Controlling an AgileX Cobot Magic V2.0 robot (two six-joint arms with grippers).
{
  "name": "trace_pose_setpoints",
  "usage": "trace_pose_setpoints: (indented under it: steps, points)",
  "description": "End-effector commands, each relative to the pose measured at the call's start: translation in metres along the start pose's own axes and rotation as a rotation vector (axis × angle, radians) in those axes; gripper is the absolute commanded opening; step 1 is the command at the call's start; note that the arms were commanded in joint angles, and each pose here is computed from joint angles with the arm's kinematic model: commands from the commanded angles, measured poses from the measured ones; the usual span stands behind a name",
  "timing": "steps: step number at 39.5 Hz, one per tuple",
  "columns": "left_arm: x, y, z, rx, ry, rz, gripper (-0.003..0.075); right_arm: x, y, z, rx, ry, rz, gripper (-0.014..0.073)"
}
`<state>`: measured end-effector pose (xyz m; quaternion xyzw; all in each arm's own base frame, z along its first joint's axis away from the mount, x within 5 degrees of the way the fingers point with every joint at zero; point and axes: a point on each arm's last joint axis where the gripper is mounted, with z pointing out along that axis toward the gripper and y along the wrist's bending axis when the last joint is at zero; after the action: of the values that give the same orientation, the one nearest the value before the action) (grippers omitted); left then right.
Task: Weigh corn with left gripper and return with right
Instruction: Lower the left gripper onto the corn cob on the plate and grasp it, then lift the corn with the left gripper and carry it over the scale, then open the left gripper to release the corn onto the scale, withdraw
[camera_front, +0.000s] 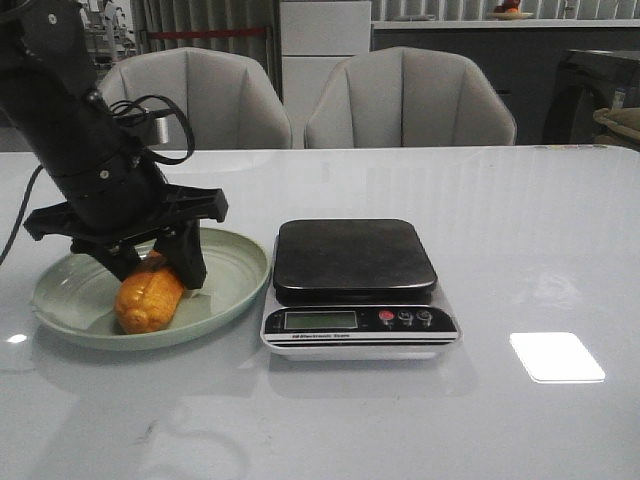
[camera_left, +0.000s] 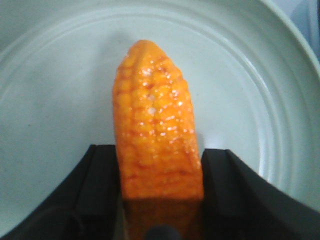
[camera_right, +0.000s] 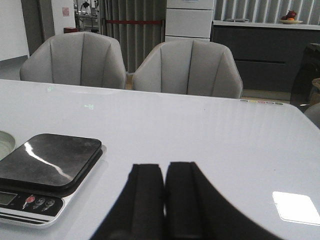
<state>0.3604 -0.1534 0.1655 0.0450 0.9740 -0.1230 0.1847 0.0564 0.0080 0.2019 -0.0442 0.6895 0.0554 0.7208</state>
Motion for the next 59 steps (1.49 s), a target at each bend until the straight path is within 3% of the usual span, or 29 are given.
trace_pose_setpoints:
  steps: [1, 10, 16, 22, 29, 32, 46, 59]
  points:
    - [-0.023, -0.02, -0.032, 0.054, -0.107, 0.022, 0.0182, -0.006, 0.0, -0.002, 0.003, -0.09, -0.015, 0.0155]
    - [-0.04, -0.069, -0.056, 0.138, -0.188, 0.112, 0.0165, -0.006, 0.0, -0.002, 0.003, -0.09, -0.015, 0.0155]
    - [-0.039, -0.102, -0.06, 0.235, -0.243, 0.104, 0.0171, -0.006, 0.0, -0.002, 0.003, -0.09, -0.015, 0.0155]
    - [-0.033, -0.119, -0.051, 0.297, -0.246, 0.062, 0.0253, -0.006, 0.0, -0.002, 0.003, -0.09, -0.015, 0.0155]
    - [-0.031, -0.125, -0.033, 0.35, -0.215, -0.049, 0.046, -0.006, 0.0, -0.002, 0.003, -0.09, -0.015, 0.0155]
    - [-0.03, -0.126, -0.028, 0.367, -0.196, -0.091, 0.0509, -0.006, 0.0, -0.002, 0.003, -0.09, -0.015, 0.0155]
    - [-0.038, -0.132, -0.043, 0.395, -0.235, -0.082, 0.0512, -0.006, 0.0, -0.002, 0.003, -0.09, -0.015, 0.0155]
    - [-0.02, -0.116, -0.095, 0.266, -0.236, 0.161, 0.0511, -0.006, 0.0, -0.002, 0.003, -0.09, -0.015, 0.0155]
